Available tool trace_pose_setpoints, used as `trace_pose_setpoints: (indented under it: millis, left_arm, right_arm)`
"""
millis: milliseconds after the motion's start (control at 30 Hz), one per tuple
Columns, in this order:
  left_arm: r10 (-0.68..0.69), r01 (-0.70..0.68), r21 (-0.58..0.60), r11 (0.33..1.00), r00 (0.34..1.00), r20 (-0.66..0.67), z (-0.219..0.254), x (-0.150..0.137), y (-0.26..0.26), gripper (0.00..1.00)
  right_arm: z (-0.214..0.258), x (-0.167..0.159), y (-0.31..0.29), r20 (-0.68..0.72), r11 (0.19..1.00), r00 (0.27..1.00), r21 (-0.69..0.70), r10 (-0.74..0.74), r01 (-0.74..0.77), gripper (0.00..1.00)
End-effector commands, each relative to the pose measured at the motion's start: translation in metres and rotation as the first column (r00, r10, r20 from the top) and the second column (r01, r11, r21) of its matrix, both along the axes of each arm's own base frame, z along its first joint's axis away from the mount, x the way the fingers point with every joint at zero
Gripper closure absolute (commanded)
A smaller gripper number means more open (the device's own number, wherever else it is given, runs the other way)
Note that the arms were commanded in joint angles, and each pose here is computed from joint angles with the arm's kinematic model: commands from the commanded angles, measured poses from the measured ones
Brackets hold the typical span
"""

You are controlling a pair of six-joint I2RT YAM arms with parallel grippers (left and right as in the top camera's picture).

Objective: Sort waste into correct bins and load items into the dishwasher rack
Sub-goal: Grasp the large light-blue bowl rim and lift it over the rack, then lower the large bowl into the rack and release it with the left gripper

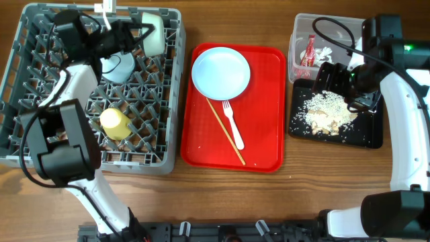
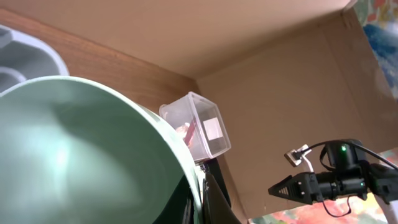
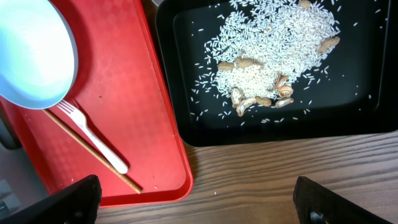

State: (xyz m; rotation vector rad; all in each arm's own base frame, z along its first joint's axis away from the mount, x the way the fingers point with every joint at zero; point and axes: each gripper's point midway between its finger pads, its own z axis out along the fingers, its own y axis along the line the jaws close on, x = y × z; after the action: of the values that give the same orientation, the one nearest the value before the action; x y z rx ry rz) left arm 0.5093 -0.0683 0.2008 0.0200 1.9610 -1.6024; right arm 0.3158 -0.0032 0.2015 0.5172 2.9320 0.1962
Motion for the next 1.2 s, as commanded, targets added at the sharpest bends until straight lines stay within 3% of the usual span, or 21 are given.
trace_pose_setpoints:
  millis: [0, 333, 600, 833, 967, 1167]
  left_arm:
    - [0.017, -0.017, -0.006, 1.0, 0.999, -0.027, -0.007, 0.004, 0.004, 0.96]
    - [0.041, -0.041, 0.001, 0.999, 0.999, -0.029, -0.008, 0.007, 0.007, 0.96]
    - [0.032, -0.04, -0.04, 0.998, 0.983, -0.181, -0.018, -0.002, 0.008, 0.96]
    - [0.09, -0.091, -0.001, 0.996, 0.988, -0.127, 0.014, -0.004, 0.011, 0.96]
    - [0.158, -0.15, 0.073, 0.986, 0.98, -0.122, 0.024, -0.011, 0.015, 0.96]
    - [0.265, -0.207, 0.323, 0.923, 0.954, -0.144, 0.013, -0.045, 0.023, 0.96]
  right_arm:
    - [0.008, 0.001, -0.002, 0.025, 1.0, 1.0, -0.012, -0.004, 0.004, 0.0]
    - [0.008, 0.002, -0.002, 0.025, 1.0, 1.0, -0.012, -0.004, 0.004, 0.0]
    - [0.008, 0.001, -0.002, 0.025, 1.0, 1.0, -0.012, -0.004, 0.004, 0.0]
    - [0.008, 0.001, -0.002, 0.022, 1.0, 1.0, -0.012, -0.003, 0.004, 0.01]
    - [0.008, 0.001, -0.002, 0.022, 1.0, 1.0, -0.012, -0.004, 0.004, 0.0]
    - [0.008, 0.001, -0.002, 0.022, 1.0, 1.0, -0.012, -0.004, 0.004, 0.0]
